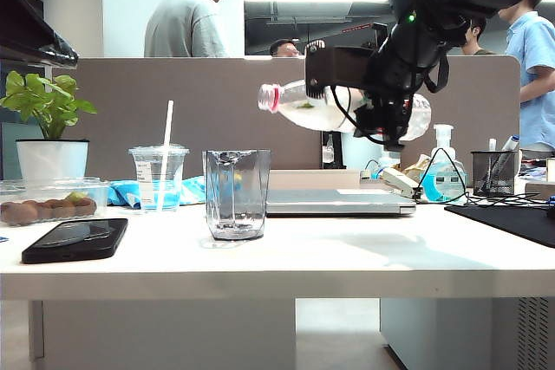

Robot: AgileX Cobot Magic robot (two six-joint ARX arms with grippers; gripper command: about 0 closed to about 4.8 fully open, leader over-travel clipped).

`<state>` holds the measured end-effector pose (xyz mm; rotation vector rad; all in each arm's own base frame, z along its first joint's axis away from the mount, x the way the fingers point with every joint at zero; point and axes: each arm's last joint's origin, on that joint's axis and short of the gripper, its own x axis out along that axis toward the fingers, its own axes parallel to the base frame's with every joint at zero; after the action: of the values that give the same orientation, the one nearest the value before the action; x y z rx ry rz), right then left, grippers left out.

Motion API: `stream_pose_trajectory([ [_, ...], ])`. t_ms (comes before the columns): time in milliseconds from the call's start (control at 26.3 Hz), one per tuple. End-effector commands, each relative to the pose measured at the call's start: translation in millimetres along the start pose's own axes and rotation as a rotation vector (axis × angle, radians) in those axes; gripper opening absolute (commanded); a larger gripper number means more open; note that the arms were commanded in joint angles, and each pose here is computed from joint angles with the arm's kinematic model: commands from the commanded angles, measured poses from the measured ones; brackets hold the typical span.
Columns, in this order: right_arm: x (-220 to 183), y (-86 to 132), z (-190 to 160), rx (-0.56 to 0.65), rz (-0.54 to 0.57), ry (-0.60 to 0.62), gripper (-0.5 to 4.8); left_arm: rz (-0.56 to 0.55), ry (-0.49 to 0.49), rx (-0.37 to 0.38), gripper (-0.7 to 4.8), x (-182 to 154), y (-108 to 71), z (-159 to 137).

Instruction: Pick up the mineral water bottle on the table and pour water into the mug until it's half full.

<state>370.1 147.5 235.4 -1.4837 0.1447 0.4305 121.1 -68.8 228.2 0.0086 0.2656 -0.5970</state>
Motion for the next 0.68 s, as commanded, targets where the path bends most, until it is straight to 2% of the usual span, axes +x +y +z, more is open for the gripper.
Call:
stream_pose_trajectory([
  [38,-2.0,-8.1,0.8,-0.012,-0.052,0.023,2.43,-0.002,-0.019,0.003,-0.04,-0.6,-0.3,3.0],
  [683,-2.5,-9.9,3.5,-0.111,-0.067,0.022,2.42,-0.002,-0.019,0.003,-0.04,-0.6,-0.3,3.0],
])
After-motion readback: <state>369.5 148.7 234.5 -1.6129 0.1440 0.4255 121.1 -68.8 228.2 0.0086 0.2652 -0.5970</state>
